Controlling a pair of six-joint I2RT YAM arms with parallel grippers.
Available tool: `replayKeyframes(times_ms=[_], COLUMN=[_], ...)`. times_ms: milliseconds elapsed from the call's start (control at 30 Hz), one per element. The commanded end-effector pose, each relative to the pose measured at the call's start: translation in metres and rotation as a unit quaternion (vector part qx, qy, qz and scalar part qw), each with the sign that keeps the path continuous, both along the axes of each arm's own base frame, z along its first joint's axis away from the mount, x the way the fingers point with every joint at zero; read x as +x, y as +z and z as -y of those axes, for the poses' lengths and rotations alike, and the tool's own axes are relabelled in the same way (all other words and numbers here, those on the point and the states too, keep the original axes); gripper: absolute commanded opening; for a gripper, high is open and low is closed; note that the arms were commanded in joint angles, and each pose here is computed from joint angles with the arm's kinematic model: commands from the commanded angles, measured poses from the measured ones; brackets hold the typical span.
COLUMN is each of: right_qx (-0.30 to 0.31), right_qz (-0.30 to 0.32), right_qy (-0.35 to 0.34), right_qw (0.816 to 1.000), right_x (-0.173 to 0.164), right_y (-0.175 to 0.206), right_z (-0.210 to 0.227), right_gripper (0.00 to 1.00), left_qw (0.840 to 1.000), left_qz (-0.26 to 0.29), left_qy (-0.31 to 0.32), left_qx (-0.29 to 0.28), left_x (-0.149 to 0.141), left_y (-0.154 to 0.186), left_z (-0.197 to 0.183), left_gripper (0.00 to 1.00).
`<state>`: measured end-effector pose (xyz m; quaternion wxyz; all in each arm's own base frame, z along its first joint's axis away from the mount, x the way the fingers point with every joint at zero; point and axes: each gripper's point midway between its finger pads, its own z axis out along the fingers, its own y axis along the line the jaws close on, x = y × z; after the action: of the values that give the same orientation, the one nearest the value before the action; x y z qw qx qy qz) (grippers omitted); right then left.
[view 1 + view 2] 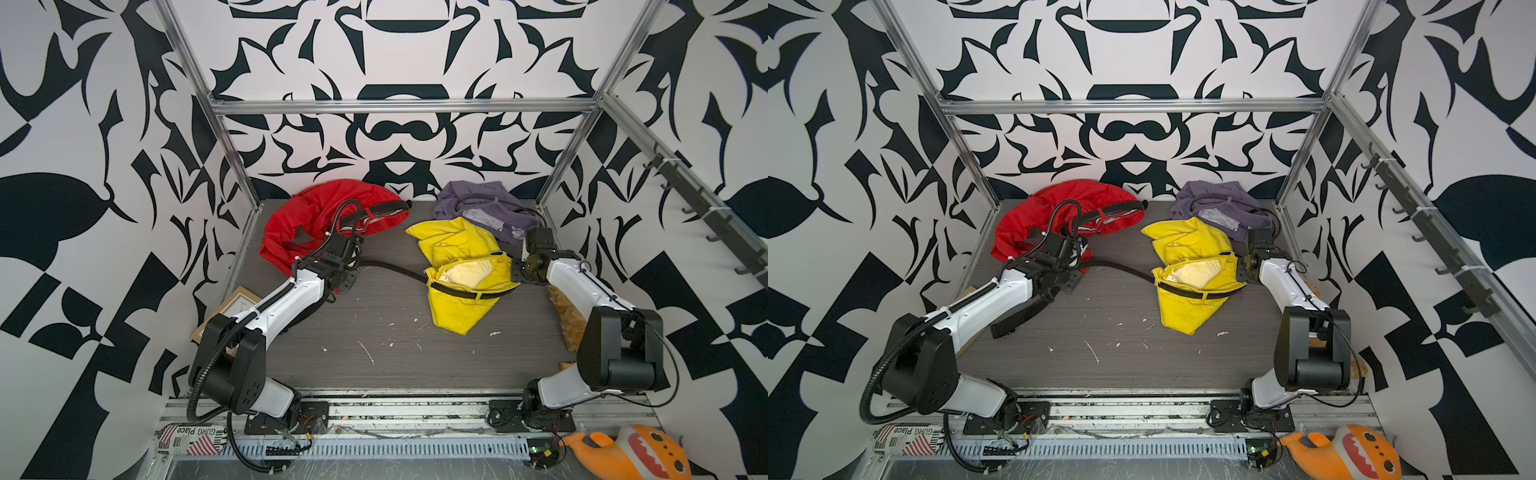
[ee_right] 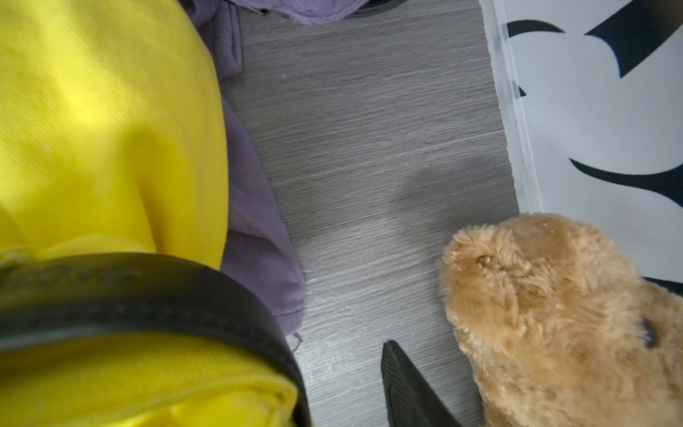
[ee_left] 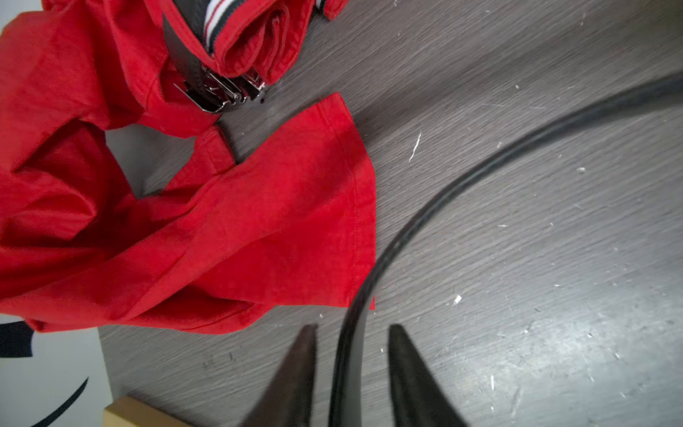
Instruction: Remove the belt from the trousers
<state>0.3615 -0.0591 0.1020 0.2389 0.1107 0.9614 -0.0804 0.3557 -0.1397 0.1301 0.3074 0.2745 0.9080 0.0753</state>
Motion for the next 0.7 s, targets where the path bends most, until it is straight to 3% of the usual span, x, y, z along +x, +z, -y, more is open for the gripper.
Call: replayKeyframes(times_ms=[0,133,333,500,667], right_qx=[-0.011,-0.012,0.004,0.007,0.009], right_qz=[0.013,0.016,0.019,0.023,0.023], right_qy=[-0.018,-0.017,-0.006,-0.003,0.001], right_qw=[1.0,1.0,1.0,1.0,1.0], right_x=[0.005,0.005,0.007,0.007,0.007], right_y=[0.007,0.009,0.008,0.01,0.01], right_z=[0.009,0.009,0.001,-0.001,-0.004], right_gripper=[0.53,0.53,0.53,0.54,0.54], left_qw=[1.0,0.992,0.956,0.946,0.947], left_qz=[0.025,0.054,-0.01,-0.005,0.017], left_qy=[-0.01,-0.117,-0.294,-0.323,-0.319], left_qx=[0.008,0.002,-0.011,-0.014,-0.017], left_x=[-0.003,-0.017,-0.046,-0.029,-0.001], left_y=[0.025,0.045,0.014,-0.011,-0.025], left_z=[0.014,0.076,0.168,0.198,0.209], left_gripper=[0.81,0.96,1.0,0.99,1.0])
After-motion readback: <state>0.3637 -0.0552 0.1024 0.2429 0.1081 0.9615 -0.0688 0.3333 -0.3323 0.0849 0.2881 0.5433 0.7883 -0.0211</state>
